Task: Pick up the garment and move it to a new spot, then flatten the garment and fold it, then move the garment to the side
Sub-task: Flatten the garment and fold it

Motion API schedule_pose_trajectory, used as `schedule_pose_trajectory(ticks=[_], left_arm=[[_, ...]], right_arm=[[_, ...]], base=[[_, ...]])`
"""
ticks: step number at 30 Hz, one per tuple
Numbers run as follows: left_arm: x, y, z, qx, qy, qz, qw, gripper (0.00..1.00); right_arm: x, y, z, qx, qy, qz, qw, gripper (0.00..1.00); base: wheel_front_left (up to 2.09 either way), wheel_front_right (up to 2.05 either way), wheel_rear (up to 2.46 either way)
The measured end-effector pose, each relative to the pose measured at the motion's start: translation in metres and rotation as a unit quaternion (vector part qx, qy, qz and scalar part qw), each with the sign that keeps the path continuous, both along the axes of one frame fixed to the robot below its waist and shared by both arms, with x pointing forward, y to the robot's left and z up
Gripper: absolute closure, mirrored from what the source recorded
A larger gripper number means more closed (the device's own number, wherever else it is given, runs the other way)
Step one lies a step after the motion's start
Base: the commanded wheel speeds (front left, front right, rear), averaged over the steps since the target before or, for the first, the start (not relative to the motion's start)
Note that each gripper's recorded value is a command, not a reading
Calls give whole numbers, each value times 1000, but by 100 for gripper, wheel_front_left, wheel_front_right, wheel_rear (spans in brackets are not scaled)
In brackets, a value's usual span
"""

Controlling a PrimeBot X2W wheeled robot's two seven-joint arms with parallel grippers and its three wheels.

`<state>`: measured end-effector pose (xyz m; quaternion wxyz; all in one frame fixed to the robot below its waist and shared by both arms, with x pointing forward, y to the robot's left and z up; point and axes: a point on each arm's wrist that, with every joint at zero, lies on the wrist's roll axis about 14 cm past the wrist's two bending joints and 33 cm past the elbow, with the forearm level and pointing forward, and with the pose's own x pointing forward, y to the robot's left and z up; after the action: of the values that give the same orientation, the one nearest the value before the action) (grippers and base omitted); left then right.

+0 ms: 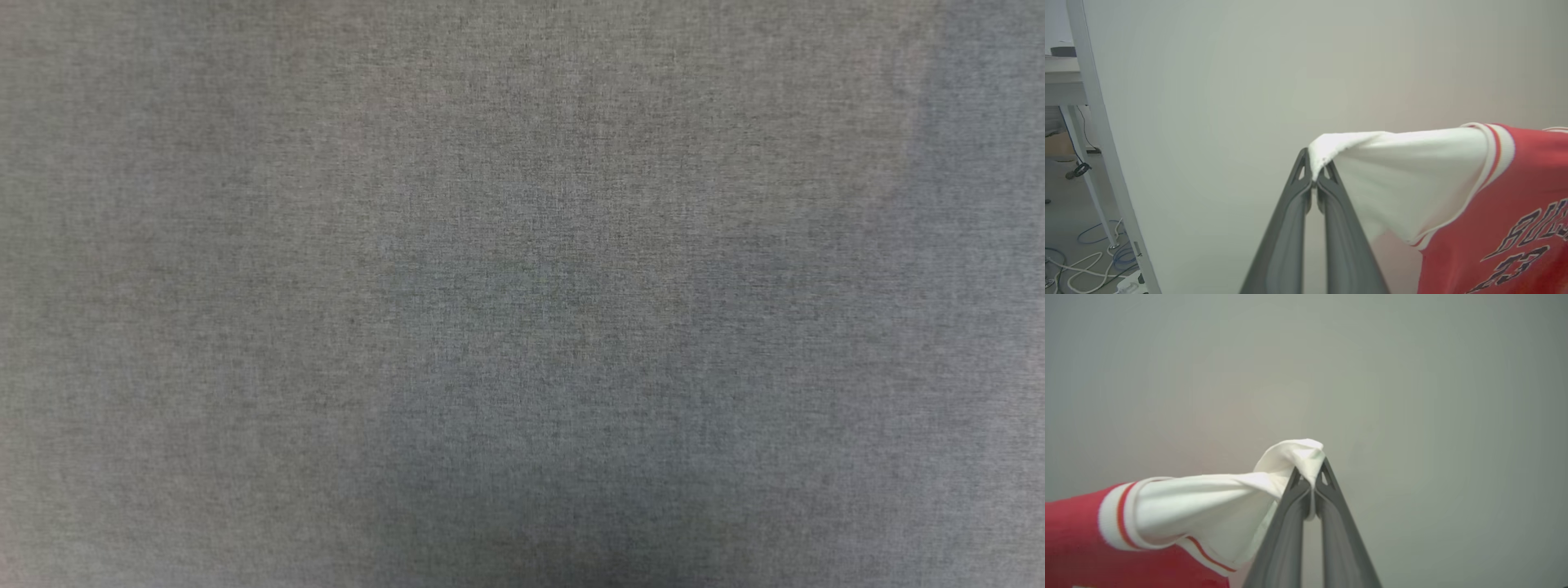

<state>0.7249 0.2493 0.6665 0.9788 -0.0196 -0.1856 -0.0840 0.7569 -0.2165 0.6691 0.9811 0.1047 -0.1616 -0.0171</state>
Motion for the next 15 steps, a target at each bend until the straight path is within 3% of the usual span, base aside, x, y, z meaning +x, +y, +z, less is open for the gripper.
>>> schedule_pose_trajectory(ticks=[6,15], left_arm=[[3,-13,-49,-9,45,-14,999,100],[-34,-27,-93,-30,95,-41,994,100]], right_arm=[[8,5,-48,1,45,6,999,100],[-14,11,-99,17,107,23,994,100]], base=[[0,0,0],[0,0,0]])
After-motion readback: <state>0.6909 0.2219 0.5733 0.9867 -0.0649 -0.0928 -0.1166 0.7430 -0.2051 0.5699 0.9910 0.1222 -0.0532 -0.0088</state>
